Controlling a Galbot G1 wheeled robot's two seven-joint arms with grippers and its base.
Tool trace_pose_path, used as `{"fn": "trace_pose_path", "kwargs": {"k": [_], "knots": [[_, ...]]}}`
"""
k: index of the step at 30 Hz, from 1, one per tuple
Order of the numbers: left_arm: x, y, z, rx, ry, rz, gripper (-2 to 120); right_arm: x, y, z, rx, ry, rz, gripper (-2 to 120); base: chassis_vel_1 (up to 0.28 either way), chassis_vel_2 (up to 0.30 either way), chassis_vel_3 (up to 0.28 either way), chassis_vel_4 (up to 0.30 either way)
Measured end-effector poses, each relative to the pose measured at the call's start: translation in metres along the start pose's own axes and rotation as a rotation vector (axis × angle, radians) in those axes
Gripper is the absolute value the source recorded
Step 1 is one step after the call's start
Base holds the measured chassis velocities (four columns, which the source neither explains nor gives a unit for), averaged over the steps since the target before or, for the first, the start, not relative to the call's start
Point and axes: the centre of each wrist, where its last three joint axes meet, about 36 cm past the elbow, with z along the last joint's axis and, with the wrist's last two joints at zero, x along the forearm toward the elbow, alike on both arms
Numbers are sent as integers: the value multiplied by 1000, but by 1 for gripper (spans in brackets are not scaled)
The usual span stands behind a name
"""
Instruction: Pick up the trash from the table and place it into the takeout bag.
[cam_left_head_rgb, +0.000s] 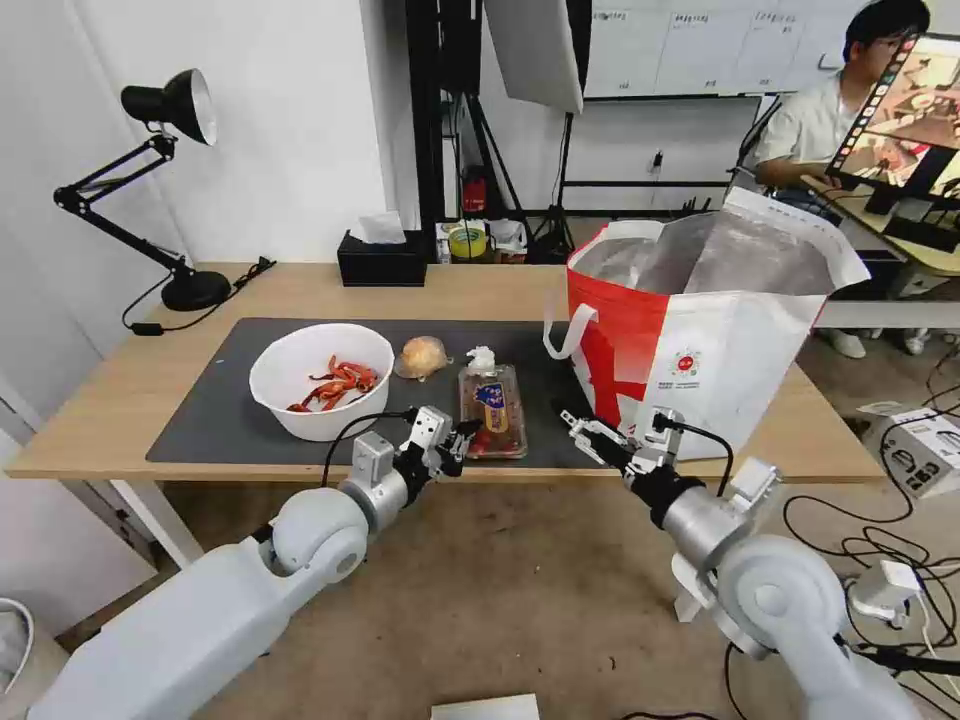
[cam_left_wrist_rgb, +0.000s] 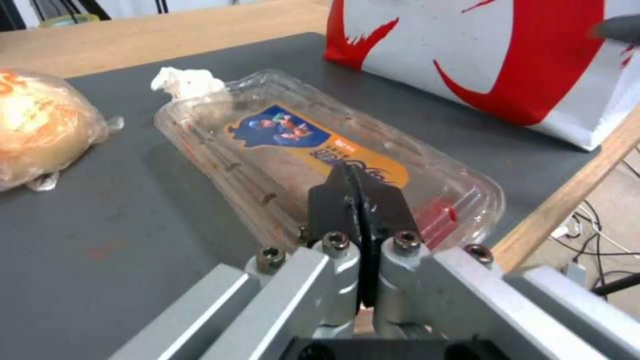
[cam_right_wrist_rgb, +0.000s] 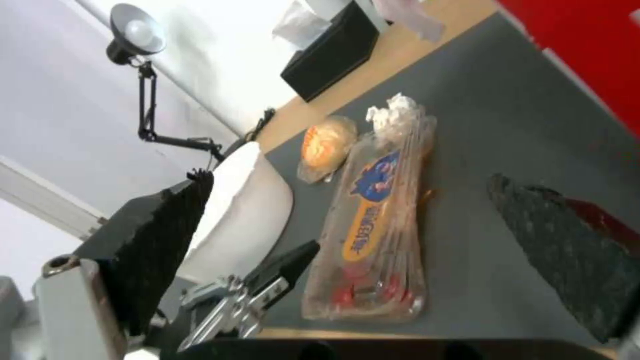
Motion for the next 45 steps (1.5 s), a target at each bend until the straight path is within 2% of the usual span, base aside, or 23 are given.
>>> {"fn": "trace_pose_path", "kwargs": {"k": [12, 28, 38, 45], "knots": [[4, -3, 8, 18, 3, 7, 0, -52, -5, -7, -88, 25, 38, 100, 0, 0, 0, 0], [-3, -5, 10, 25, -1, 16, 0, -92, -3, -11, -82, 95, 94, 100, 0, 0, 0, 0], [-2, -1, 8, 17, -9, 11, 0, -111, 1, -19, -67, 184, 143, 100, 0, 0, 0, 0], [-3, -4, 11, 26, -12, 15, 0, -120, 3, -27, -54, 236, 157, 100, 0, 0, 0, 0]]}}
